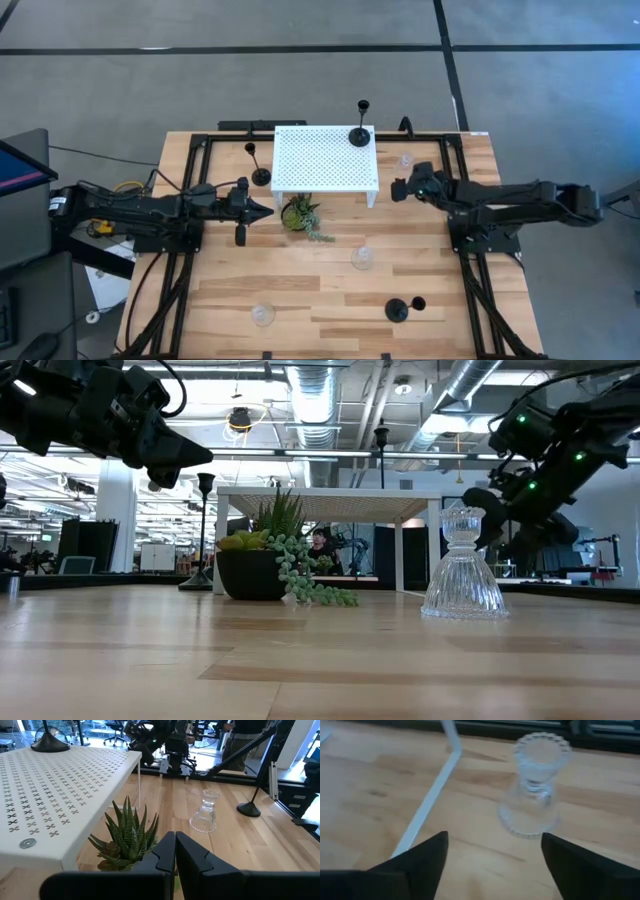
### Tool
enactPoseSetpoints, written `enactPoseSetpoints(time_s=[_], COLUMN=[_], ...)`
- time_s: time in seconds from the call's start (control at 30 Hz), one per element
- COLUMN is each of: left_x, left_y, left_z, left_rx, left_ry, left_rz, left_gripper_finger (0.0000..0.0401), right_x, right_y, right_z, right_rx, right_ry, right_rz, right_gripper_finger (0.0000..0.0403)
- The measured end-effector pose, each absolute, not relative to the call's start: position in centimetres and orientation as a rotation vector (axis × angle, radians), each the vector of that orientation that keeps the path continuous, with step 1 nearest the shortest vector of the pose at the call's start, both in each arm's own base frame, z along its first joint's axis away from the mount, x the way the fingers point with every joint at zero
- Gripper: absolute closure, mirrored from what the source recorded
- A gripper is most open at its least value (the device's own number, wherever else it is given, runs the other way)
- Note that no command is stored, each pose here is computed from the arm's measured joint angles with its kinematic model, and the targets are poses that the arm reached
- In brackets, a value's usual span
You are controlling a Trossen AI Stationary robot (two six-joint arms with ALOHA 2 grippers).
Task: Pick & Place candle stick holders
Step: Put the top right transparent glass candle holder on the shelf
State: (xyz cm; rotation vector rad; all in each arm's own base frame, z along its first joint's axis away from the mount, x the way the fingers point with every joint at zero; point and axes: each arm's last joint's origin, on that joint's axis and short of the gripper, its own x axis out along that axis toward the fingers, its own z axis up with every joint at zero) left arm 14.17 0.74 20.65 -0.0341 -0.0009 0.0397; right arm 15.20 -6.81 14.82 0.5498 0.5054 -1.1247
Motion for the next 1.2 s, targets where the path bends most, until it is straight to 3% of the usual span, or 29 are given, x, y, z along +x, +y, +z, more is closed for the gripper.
enactPoseSetpoints(time_s=[0.27, 1.2], left_x=[14.2, 14.2], left_y=[0.7, 0.7], left_z=[20.7, 20.6], left_rx=[-0.034, -0.034], left_ry=[-0.001, 0.000], left_rz=[0.040, 0.039], left_gripper_finger=[0.0389, 0.0389], right_x=[16.0, 16.7], right_y=[-8.4, -13.1], right_z=[14.5, 11.6], right_rx=[0.520, 0.519], right_ry=[0.472, 0.406], right_rz=[-1.124, -1.280], right_gripper_finger=[0.0043, 0.0040])
